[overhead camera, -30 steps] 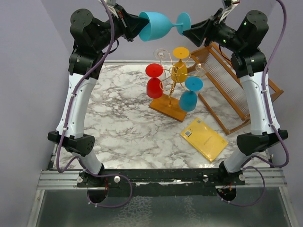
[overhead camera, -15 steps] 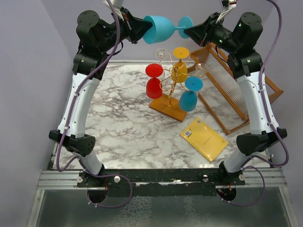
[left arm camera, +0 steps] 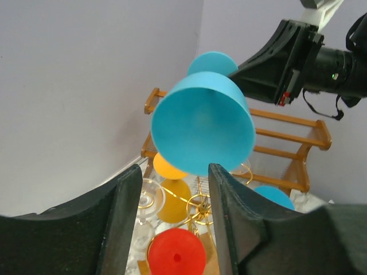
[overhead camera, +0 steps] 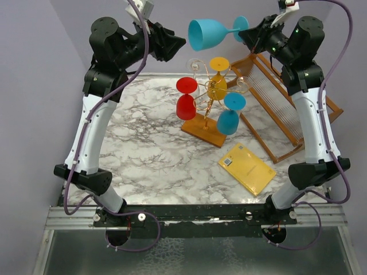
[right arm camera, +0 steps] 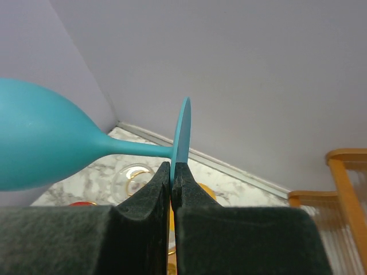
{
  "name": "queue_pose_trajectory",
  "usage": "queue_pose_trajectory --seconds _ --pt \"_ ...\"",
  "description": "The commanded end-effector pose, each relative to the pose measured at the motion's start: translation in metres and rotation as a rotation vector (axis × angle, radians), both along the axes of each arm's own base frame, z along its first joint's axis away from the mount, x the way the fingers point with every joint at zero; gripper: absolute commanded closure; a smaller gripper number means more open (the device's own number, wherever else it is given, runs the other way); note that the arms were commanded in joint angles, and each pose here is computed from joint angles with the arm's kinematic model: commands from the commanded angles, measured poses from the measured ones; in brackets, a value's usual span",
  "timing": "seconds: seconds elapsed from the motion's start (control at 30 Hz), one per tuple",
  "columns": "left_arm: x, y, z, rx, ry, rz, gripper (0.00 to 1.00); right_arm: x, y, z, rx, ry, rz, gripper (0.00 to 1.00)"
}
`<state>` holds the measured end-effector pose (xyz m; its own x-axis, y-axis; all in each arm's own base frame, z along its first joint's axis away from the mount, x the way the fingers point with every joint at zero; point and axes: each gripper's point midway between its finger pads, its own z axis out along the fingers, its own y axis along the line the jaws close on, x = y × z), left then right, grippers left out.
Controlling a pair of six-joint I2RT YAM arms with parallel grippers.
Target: Place the wine glass upside down on the wine glass rack
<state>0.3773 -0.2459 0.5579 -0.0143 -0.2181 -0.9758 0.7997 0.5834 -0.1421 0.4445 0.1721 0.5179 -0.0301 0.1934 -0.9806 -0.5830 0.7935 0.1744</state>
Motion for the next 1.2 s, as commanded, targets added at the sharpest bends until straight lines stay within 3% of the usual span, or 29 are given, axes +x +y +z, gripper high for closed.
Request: queue_pose_trajectory --seconds 0.0,0.23,0.5,0.8,1.17 --pt "-0.025 0.027 0.013 0.109 -0.117 0.1 0.44 -0.012 -0.024 0.029 -0.102 -0.153 -0.085 0.99" --pt "-0.027 0.069 0.01 0.263 -0.187 0.31 0.25 -0.05 -0.01 0.035 -0.299 -0.296 0.074 0.99" --pt "-0.018 0.112 0.0 0.318 -0.158 0.512 0.07 -0.102 0.02 0.013 -0.467 -0.355 0.283 0.99" --pt "-0.006 0.15 -0.019 0.372 -0.132 0.623 0.03 -0.159 0.064 -0.048 -0.657 -0.39 0.529 0.99" --pt "0.012 0.182 -0.041 0.404 -0.075 0.691 0.03 -0.172 0.063 -0.102 -0.933 -0.428 0.574 0.99"
